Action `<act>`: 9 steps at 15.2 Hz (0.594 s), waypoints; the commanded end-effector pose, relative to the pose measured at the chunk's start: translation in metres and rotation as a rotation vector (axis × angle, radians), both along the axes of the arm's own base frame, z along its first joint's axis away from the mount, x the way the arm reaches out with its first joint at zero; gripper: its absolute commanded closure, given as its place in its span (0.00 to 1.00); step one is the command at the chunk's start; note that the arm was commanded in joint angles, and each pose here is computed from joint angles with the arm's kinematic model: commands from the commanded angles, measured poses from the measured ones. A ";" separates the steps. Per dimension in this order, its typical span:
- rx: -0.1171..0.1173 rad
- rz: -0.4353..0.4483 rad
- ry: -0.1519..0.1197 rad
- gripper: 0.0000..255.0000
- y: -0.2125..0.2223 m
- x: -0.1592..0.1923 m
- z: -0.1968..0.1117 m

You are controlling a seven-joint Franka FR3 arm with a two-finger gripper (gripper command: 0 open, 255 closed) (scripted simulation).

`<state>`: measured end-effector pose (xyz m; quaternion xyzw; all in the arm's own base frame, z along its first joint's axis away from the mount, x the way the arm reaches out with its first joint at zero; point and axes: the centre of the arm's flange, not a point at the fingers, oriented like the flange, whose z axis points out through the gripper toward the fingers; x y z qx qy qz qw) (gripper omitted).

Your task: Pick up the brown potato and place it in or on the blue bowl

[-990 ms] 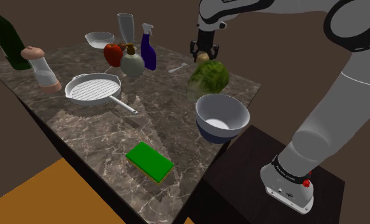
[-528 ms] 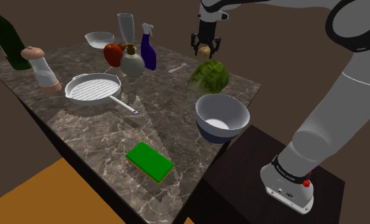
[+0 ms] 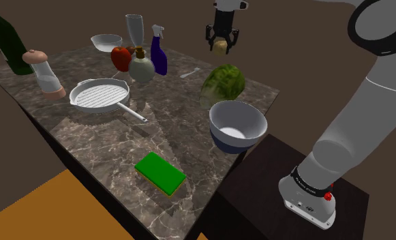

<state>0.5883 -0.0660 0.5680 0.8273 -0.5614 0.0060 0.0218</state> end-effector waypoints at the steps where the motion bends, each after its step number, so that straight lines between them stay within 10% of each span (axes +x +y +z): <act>1: 0.000 0.000 0.000 1.00 -0.002 0.000 0.011; 9: 0.000 0.000 0.000 1.00 0.042 -0.049 0.024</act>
